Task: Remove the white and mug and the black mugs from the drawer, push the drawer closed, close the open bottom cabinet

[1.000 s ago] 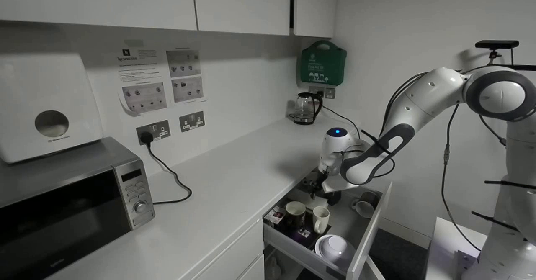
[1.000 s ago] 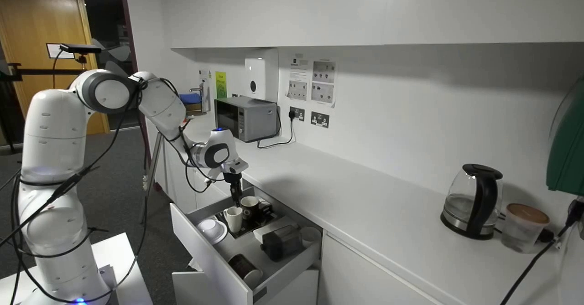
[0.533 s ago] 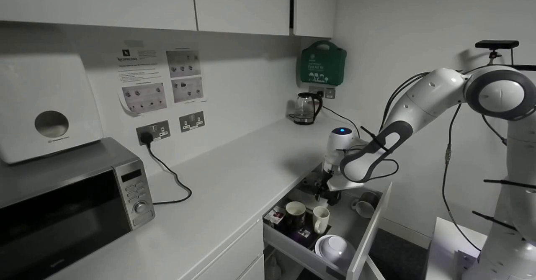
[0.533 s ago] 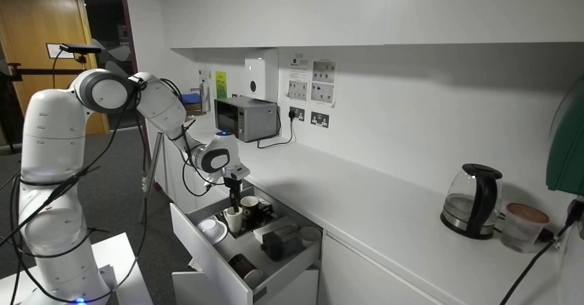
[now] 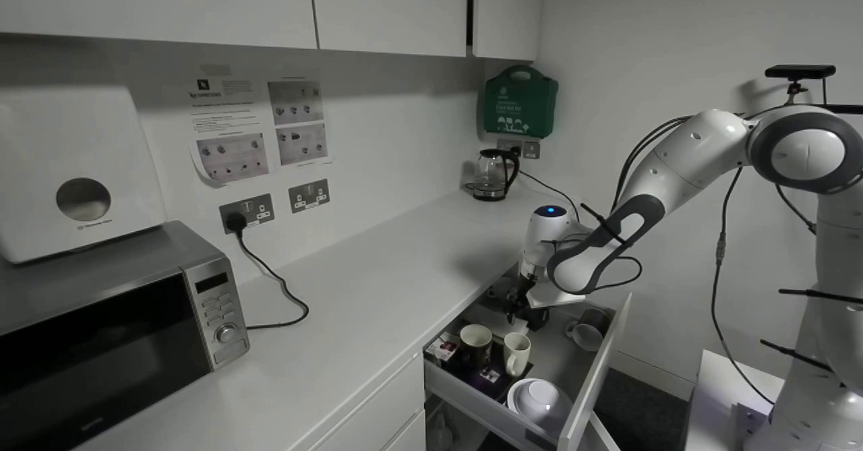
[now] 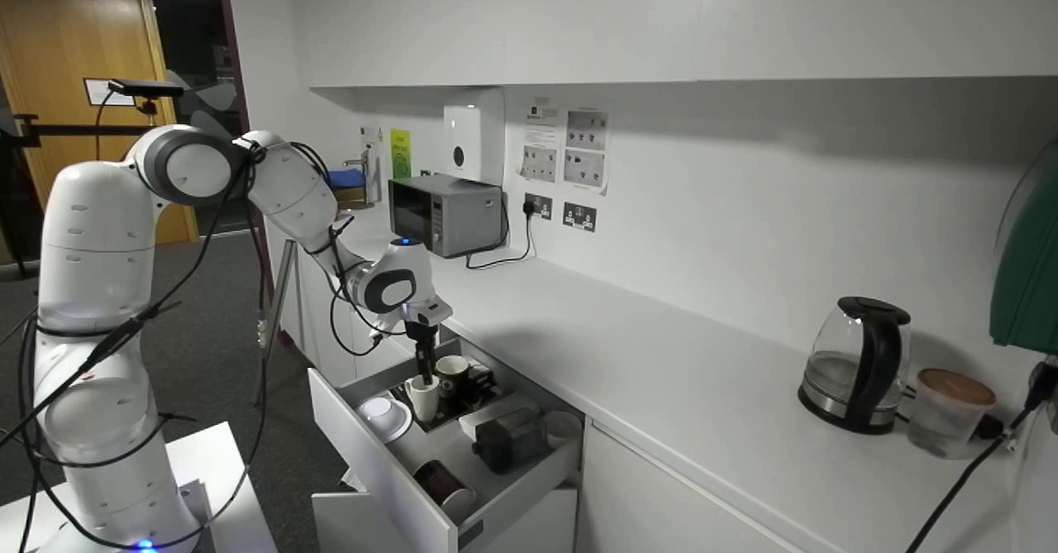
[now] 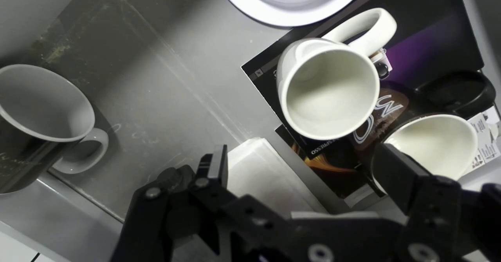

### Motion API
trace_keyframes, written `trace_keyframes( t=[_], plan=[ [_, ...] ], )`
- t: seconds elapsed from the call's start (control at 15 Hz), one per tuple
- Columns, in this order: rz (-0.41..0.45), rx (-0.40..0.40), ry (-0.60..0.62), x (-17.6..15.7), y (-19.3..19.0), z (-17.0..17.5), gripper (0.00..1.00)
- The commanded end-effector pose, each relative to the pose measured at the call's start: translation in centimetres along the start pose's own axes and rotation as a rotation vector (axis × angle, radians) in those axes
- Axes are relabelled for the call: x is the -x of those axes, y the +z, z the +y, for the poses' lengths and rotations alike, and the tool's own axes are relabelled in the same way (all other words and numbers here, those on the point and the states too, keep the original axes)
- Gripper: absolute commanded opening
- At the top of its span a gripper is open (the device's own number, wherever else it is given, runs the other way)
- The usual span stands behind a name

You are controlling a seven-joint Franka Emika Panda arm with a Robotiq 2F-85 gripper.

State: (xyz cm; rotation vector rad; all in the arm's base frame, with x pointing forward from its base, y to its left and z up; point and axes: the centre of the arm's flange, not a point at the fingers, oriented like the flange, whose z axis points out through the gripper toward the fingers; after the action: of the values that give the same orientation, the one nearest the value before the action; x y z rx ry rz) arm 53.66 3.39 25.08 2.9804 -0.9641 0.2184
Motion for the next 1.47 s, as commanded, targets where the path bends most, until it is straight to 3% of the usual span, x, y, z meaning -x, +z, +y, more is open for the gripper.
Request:
trace_keyframes(
  t=[0.0, 0.47, 1.4],
  plan=[
    [0.0, 0.0, 0.0, 0.0, 0.0, 0.0, 1.0],
    [0.005, 0.003, 0.0, -0.2, 0.1, 0.1, 1.0],
    [-0.028, 0.06, -0.048, 0.4, 4.1, 0.5, 1.0]
  ],
)
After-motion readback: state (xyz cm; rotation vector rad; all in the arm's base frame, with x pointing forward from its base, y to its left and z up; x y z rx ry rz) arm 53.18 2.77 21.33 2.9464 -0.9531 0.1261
